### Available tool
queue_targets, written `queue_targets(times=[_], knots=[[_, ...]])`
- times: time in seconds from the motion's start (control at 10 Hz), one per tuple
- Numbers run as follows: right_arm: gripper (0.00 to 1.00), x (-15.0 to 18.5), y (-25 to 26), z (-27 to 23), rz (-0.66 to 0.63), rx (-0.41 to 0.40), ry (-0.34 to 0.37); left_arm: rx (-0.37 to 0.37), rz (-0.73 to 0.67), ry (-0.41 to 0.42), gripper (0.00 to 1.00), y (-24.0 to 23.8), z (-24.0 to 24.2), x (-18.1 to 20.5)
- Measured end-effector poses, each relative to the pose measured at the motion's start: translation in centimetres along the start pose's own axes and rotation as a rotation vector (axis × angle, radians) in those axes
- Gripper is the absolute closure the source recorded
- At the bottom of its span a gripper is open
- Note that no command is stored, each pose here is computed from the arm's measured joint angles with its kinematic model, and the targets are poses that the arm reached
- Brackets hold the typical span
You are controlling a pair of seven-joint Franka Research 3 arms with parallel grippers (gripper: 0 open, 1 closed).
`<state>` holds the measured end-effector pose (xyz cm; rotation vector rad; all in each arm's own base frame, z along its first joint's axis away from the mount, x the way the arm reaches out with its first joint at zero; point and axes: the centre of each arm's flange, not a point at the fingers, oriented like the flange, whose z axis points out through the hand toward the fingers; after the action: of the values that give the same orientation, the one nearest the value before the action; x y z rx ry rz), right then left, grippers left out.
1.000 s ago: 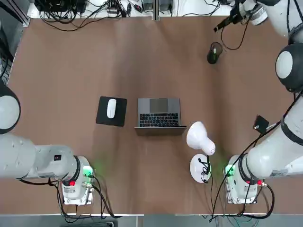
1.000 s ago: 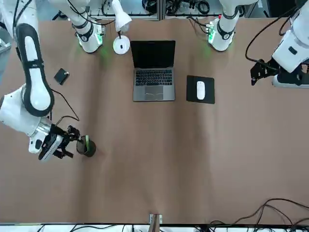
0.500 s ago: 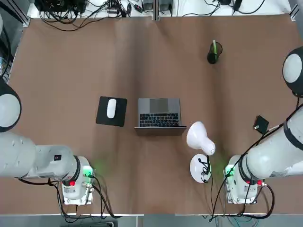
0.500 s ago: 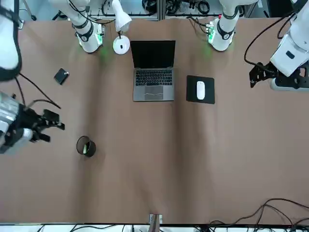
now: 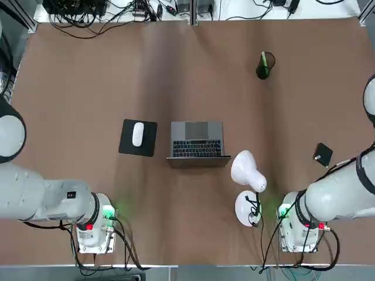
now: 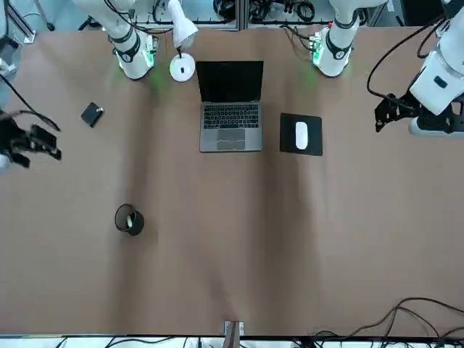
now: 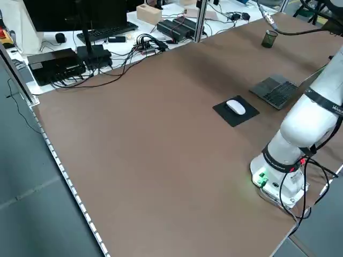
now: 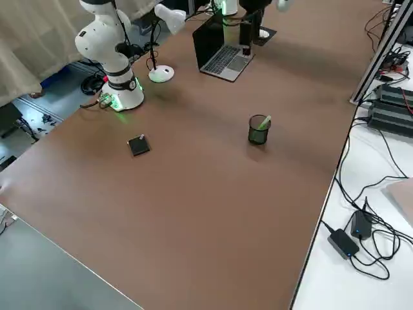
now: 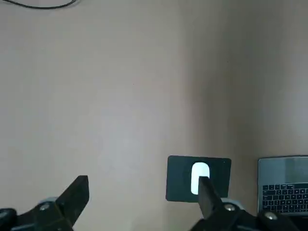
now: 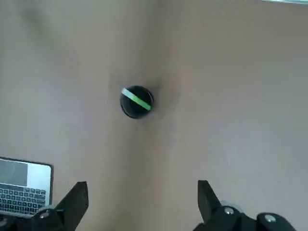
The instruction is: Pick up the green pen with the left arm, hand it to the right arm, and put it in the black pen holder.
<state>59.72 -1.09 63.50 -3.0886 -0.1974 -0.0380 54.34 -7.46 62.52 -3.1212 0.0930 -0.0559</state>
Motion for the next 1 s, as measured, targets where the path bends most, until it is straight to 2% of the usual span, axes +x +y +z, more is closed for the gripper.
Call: queue_targets(times=[0.3,0.5,1.0], knots=[[0.00,-2.2,1.1,-2.4,0.070,-0.042,-0.011,-0.003,-0.001,0.009,0.00,0.0,-0.4,0.0],[0.00,-2.2,2.0,-2.0,0.117,-0.049,-0.019,-0.004,-0.002,0.009,0.00,0.0,-0.4,0.1],[0.00,-1.5,1.9,-1.4,0.120,-0.050,-0.012,-0.032,-0.021,-0.001,0.00,-0.7,0.0,0.3]])
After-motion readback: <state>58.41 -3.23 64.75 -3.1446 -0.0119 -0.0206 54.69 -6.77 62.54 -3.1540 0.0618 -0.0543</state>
